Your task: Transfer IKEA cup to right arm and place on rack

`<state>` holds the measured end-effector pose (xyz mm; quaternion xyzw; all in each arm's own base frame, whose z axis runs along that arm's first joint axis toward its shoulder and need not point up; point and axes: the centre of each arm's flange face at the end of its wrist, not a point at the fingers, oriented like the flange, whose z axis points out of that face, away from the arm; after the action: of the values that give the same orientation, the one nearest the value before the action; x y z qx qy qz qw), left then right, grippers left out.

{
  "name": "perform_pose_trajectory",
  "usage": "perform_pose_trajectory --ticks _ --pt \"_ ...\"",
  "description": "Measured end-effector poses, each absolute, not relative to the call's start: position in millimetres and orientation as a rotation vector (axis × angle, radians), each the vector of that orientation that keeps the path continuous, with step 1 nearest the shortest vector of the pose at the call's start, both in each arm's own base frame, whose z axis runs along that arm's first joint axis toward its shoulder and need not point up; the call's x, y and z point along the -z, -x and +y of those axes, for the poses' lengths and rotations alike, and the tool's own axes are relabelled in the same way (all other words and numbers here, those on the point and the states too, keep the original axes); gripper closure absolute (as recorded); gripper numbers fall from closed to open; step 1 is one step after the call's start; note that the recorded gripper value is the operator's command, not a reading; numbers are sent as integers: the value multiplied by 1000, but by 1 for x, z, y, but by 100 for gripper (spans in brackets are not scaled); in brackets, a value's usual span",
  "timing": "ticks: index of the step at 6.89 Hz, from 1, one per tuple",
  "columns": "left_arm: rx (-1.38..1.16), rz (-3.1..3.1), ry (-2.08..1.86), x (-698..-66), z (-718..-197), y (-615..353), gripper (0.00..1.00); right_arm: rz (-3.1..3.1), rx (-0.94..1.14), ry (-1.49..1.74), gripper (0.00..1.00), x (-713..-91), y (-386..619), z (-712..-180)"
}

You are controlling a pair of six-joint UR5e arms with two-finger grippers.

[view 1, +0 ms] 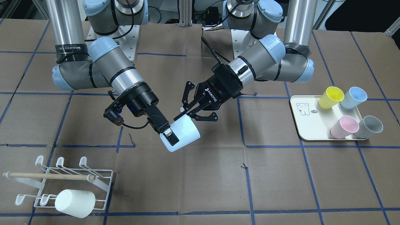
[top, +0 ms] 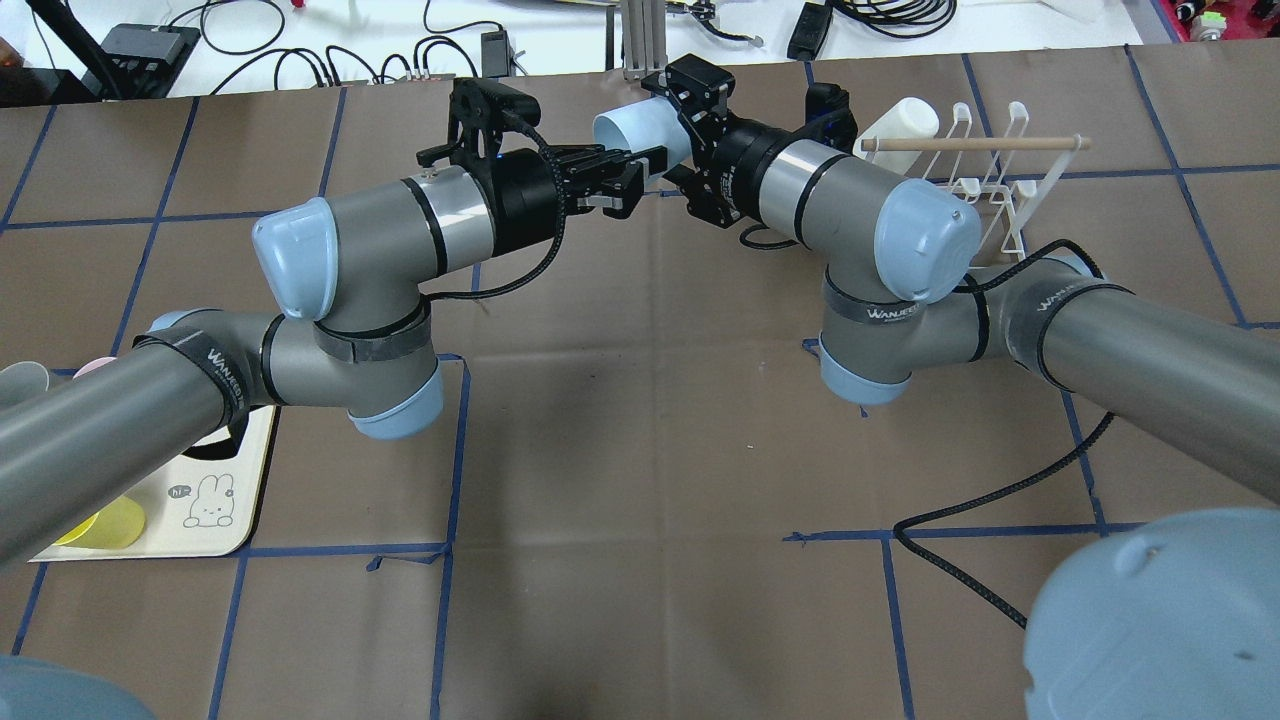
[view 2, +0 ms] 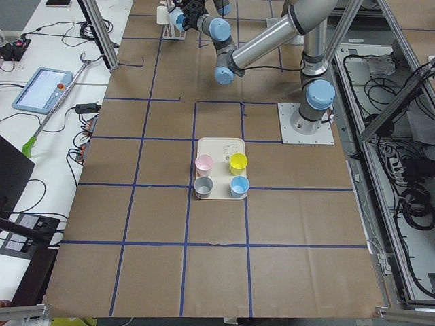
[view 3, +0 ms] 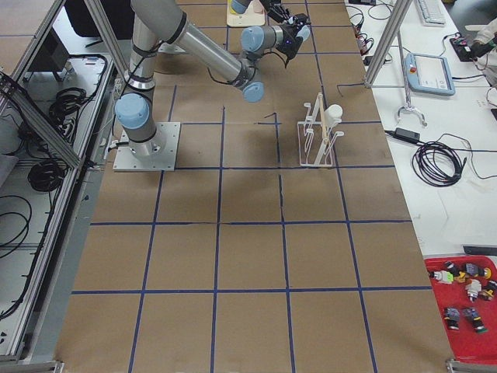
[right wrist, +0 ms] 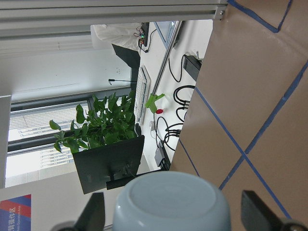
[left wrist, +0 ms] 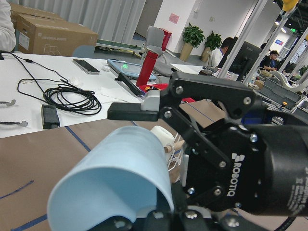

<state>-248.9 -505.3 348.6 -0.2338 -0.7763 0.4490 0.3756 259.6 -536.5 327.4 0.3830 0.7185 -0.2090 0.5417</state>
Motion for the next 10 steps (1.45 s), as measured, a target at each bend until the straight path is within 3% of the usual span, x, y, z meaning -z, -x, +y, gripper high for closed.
perform_pose_trajectory --ticks 9,10 --pt "-1148 -1987 578 -354 -504 249 88 1711 482 -903 1 -339 -264 -538" --pt "-1147 -1987 577 -354 -504 249 88 1710 483 -900 10 -340 -265 -537"
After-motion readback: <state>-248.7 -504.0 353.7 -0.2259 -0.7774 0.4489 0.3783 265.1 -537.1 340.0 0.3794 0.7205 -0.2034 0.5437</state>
